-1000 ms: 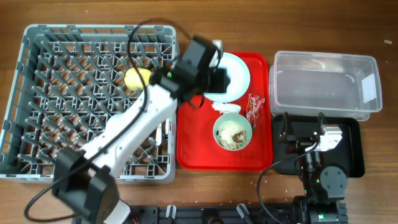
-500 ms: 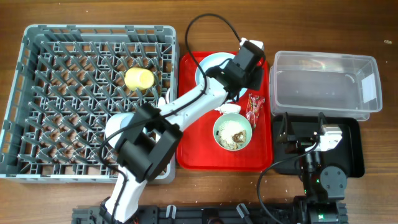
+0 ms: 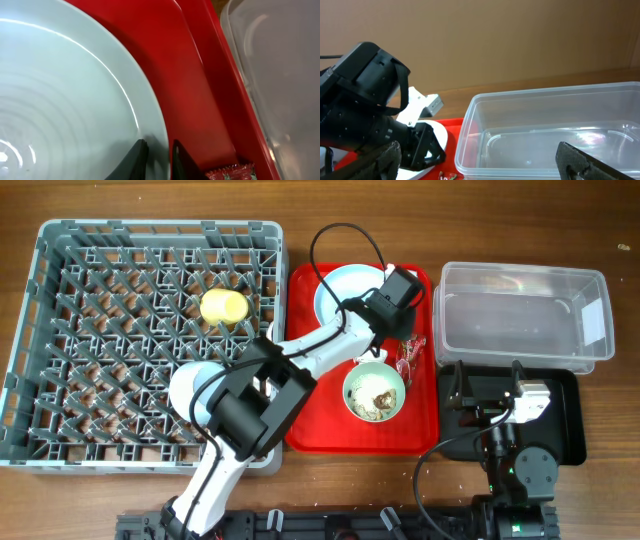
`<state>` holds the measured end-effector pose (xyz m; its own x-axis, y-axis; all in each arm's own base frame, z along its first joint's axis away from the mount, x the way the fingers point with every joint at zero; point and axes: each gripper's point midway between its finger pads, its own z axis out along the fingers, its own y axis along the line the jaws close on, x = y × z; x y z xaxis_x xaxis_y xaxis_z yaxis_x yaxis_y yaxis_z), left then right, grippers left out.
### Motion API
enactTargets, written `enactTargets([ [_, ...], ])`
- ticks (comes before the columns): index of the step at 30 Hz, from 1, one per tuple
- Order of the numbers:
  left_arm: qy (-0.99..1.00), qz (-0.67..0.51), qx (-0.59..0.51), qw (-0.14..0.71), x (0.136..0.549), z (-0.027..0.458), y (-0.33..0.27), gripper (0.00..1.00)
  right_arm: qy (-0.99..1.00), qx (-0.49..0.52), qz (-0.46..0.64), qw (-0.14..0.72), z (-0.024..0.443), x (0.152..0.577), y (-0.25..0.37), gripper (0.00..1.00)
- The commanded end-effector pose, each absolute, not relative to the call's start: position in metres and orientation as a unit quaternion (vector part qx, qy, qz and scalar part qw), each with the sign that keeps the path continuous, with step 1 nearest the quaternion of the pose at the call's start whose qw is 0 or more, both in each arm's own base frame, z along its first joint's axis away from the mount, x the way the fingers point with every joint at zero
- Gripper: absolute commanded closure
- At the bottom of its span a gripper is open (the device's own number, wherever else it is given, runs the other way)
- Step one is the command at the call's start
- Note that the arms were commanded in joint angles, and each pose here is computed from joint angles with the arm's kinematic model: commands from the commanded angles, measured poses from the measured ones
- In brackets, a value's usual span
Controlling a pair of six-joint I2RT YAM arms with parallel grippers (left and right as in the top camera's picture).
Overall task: Sort waste into correct bins and load items into the dishwasher rack
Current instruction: 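Reach the left gripper to the white plate and grasp its rim, then carry the plate into the rack and stand it upright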
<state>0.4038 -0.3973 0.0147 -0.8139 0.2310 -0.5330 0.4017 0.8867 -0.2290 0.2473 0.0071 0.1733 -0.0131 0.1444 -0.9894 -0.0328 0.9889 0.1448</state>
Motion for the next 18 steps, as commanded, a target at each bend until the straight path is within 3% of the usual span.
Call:
enactTargets([
  [1,0.942,-0.15,0.177,0.241,0.399,-0.009,-0.396,0.85,0.705,0.048,0.063,0.705,0.175,0.247,0.004,0.0],
  [6,0.945,-0.125,0.169,0.252,0.405,-0.015,-0.388,0.95,0.705,0.048,0.063,0.705,0.175,0.247,0.004,0.0],
  [10,0.936,-0.111,0.152,0.296,0.423,0.009,-0.384,0.96,0.705,0.048,0.063,0.705,0.175,0.247,0.004,0.0],
  [13,0.918,-0.117,0.124,0.358,0.442,0.089,-0.373,0.96,0.705,0.048,0.063,0.705,0.175,0.247,0.004,0.0],
  [15,0.898,-0.16,0.11,0.396,0.442,0.173,-0.361,0.96,0.705,0.049,0.063,0.705,0.175,0.247,0.004,0.0],
  [18,0.852,-0.287,0.118,0.423,0.409,0.305,-0.331,0.96,0.705,0.048,0.063,0.705,0.175,0.247,0.004,0.0],
])
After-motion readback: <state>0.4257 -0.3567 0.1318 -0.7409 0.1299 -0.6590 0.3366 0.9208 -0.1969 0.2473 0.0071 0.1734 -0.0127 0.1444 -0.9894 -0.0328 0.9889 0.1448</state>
